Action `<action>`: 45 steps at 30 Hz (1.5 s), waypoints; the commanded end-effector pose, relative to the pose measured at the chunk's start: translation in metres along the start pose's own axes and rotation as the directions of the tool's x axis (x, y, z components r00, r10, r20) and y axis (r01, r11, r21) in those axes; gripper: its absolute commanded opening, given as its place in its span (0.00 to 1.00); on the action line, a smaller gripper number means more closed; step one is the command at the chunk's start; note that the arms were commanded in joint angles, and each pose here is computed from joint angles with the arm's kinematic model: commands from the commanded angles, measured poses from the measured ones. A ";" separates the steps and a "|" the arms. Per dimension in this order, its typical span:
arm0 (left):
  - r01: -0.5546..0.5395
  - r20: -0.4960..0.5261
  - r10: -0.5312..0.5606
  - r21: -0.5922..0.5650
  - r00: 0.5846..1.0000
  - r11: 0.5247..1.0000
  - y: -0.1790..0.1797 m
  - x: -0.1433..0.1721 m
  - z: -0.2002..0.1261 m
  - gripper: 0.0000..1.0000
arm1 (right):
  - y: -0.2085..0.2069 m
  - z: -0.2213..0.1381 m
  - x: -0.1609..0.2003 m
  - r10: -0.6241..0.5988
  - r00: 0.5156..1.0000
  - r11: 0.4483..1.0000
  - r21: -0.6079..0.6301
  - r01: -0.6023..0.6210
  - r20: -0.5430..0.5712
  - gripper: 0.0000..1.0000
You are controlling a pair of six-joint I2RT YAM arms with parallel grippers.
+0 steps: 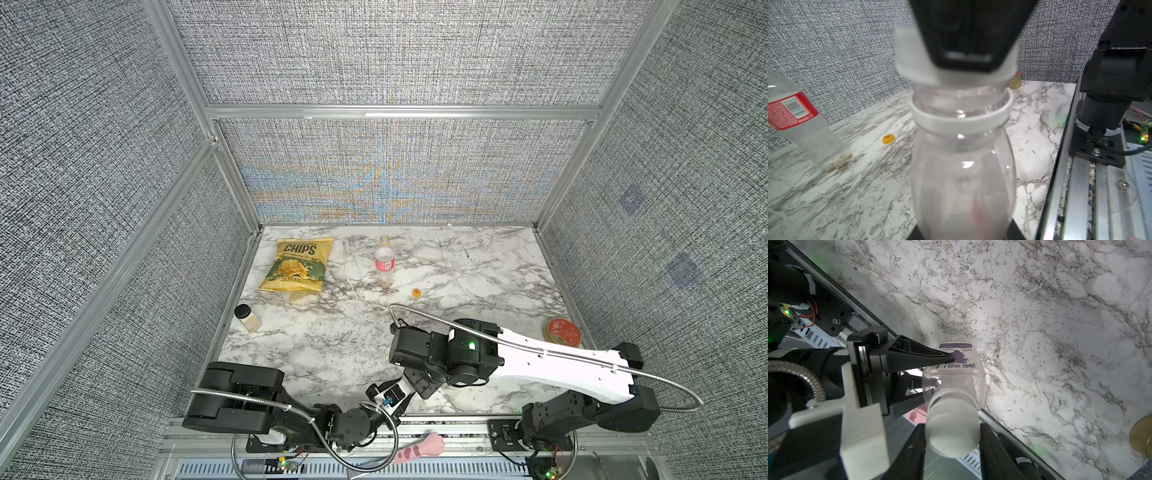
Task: Screw on the bottle caps
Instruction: Close the bottle cap on the plastic bottle.
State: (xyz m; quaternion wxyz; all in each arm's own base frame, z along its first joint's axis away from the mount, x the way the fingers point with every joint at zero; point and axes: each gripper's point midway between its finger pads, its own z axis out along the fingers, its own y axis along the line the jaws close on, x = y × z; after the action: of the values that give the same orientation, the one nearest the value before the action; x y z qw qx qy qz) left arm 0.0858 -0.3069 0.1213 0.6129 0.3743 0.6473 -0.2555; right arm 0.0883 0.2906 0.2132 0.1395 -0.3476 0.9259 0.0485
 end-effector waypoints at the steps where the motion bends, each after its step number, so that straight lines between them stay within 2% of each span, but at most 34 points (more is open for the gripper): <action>1: 0.026 0.018 -0.026 0.003 0.999 1.000 -0.001 -0.006 0.001 0.35 | 0.003 -0.001 -0.003 0.011 1.000 1.000 -0.009 -0.011 0.014 0.43; 22: 0.027 0.018 -0.027 0.005 0.999 1.000 -0.001 -0.006 0.000 0.35 | -0.002 -0.010 -0.006 0.023 0.999 1.000 0.003 -0.023 0.031 0.53; 26: 0.030 0.019 -0.030 0.006 0.999 1.000 -0.001 -0.006 0.000 0.35 | -0.002 -0.015 -0.006 0.021 0.999 1.000 -0.006 -0.021 0.034 0.57; 30: 0.030 0.016 -0.030 0.006 0.999 1.000 0.000 -0.005 0.000 0.35 | 0.000 -0.024 -0.007 0.029 0.998 0.998 -0.053 -0.026 0.056 0.67; 33: 0.031 0.018 -0.031 0.007 0.999 0.999 -0.001 -0.006 0.000 0.35 | -0.007 -0.024 -0.002 -0.003 0.998 0.999 -0.034 0.005 0.056 0.67; 38: 0.028 0.017 -0.029 0.011 0.999 1.000 -0.001 -0.006 0.000 0.35 | -0.017 -0.027 0.018 -0.123 0.992 0.992 -0.001 0.123 -0.031 0.72; 45: 0.031 0.020 -0.031 0.007 0.999 0.999 -0.001 -0.007 0.000 0.35 | -0.018 -0.019 0.027 -0.155 0.986 0.988 -0.007 0.155 -0.063 0.72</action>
State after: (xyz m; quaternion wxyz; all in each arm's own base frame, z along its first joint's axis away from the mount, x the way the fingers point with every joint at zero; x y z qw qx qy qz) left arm 0.0851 -0.3072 0.1227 0.6123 0.3734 0.6469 -0.2594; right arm 0.0791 0.2608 0.2248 0.1208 -0.4054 0.9055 0.0319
